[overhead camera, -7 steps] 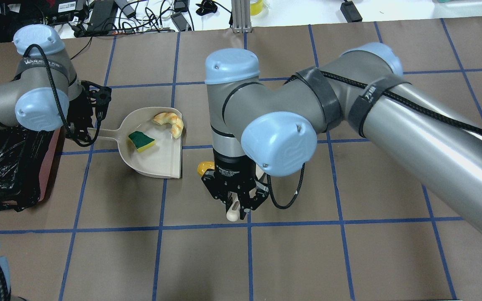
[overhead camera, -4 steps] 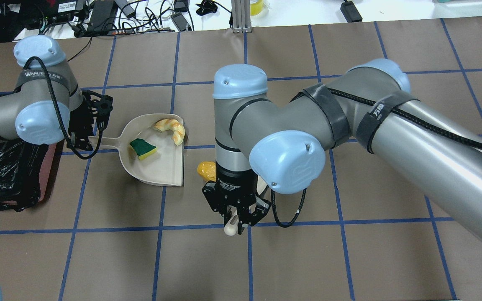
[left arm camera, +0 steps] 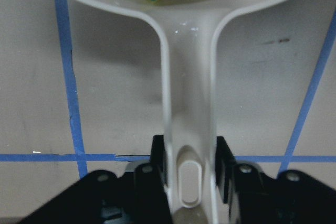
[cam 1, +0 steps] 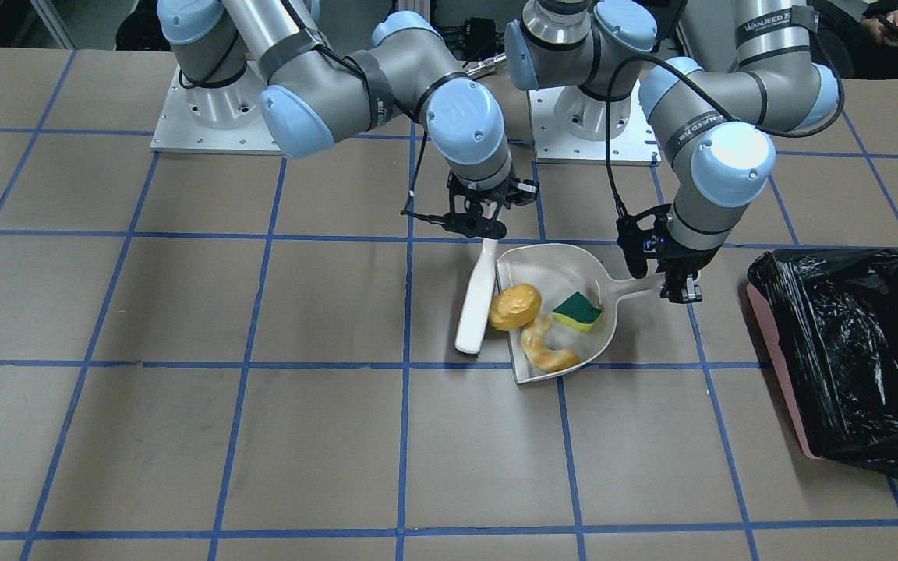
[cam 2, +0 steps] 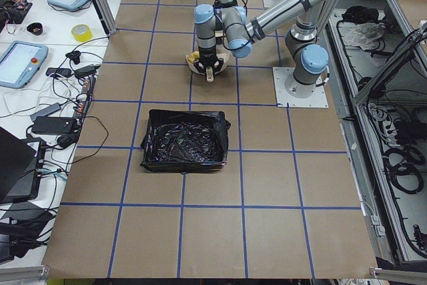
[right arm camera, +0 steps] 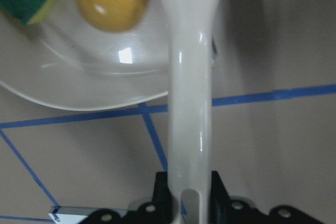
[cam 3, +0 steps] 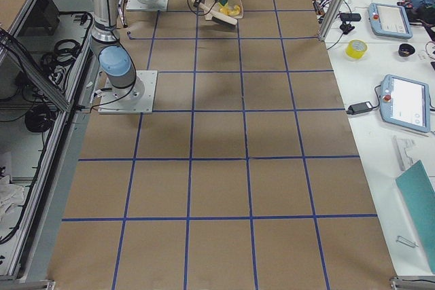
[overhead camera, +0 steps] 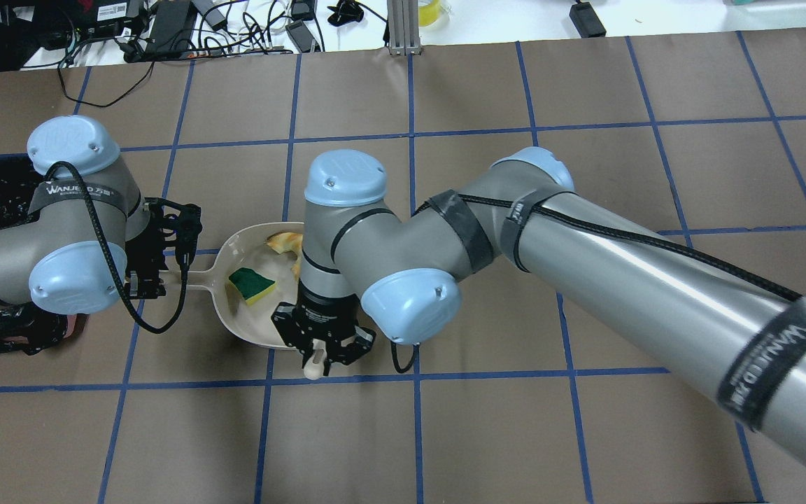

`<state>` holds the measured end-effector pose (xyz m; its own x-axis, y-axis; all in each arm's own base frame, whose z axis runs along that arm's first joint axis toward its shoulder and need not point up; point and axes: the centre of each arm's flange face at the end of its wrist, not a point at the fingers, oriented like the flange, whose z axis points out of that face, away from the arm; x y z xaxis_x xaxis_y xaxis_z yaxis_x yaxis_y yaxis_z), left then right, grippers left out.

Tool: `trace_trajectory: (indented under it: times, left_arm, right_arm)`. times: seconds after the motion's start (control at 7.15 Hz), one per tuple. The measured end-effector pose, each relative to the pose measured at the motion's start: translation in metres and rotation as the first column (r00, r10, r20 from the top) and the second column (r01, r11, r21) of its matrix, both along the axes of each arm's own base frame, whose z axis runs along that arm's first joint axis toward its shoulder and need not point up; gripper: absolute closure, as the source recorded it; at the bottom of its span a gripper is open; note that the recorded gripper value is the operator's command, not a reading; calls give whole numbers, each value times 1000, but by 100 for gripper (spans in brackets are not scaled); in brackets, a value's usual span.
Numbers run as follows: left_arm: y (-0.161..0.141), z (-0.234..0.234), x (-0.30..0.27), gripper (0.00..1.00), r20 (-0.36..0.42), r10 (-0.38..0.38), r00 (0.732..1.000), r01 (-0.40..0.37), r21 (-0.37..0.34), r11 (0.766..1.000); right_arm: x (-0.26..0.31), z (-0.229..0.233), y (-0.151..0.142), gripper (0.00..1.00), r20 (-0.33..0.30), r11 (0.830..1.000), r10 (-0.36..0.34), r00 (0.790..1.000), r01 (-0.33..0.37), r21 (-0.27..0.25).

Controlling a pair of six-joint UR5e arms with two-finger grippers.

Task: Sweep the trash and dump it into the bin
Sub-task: 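Sweep the yellow lump into the dustpan with the right brush while left holds it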

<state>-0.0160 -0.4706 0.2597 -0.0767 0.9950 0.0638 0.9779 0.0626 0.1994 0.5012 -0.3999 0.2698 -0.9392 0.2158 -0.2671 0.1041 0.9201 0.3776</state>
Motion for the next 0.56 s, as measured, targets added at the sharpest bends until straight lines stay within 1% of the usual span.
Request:
trace_trajectory:
  times: [0.14,0.28,0.42,0.56]
  left_arm:
    - [-3,3,2,100,1,0,1000,0,-8,1000]
    - [-8,9,6,100,1,-1,1000,1,-20,1000]
    - [-11,14,10,100,0,1,1000,-1,-28,1000]
    - [-13,16,12,100,-1,3,1000,-3,-33,999]
  right_arm:
    - [23,2,-13,95,60,998,42,997,-39,-43]
    - [39,3,-19,95,88,995,73,994,-66,-74]
    - [44,2,-20,95,87,993,92,992,-84,-86]
    - [43,1,-21,94,57,990,107,993,-102,-97]
